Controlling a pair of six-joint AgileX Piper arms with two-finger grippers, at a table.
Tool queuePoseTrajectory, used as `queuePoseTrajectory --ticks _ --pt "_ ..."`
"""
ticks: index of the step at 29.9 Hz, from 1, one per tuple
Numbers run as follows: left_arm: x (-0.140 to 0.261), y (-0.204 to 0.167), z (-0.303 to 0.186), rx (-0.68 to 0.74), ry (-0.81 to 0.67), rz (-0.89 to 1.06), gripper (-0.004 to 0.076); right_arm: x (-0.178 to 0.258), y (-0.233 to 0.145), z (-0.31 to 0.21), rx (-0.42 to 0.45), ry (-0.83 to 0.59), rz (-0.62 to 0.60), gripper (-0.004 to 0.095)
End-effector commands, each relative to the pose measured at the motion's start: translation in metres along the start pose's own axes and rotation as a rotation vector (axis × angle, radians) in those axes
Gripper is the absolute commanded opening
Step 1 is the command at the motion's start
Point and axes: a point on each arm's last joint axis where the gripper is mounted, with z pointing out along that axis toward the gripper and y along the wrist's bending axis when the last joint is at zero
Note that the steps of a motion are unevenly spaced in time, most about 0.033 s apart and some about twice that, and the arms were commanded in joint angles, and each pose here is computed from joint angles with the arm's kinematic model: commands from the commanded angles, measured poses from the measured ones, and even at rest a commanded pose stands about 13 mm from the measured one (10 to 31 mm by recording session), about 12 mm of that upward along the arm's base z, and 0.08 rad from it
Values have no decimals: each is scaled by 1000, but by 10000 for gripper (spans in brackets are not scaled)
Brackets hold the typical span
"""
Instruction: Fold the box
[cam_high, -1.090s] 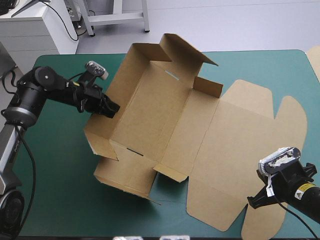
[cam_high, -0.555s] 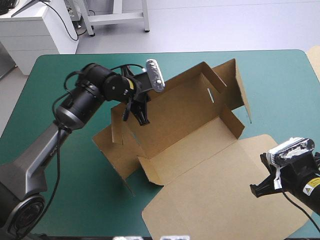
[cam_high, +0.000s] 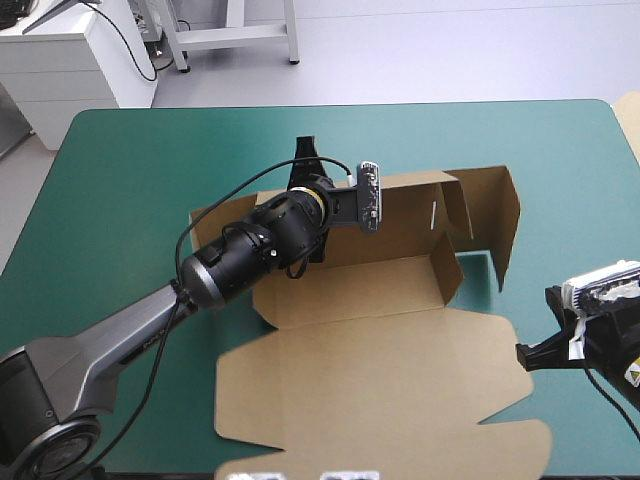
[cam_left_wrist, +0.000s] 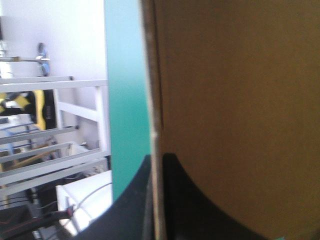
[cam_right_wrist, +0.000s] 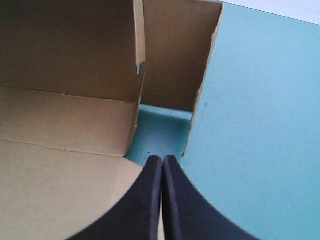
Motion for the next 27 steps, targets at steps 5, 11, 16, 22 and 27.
queuePoseTrajectory --ticks 5,11,16,22,27 --pt "-4 17 -20 -182 -98 -22 -8 -17 -3 -7 27 -123 13 -16" --pt "0 6 -15 -164 -92 2 -8 -17 -3 -7 24 -127 64 -15" --pt "11 -11 -13 -185 -102 11 -8 -18 -5 0 36 -100 86 -15" --pt "26 -33 -14 -222 -138 20 -8 -25 -6 13 29 -62 92 -15" --pt "34 -48 -4 -210 -102 53 -8 -49 -8 17 26 -76 94 -15"
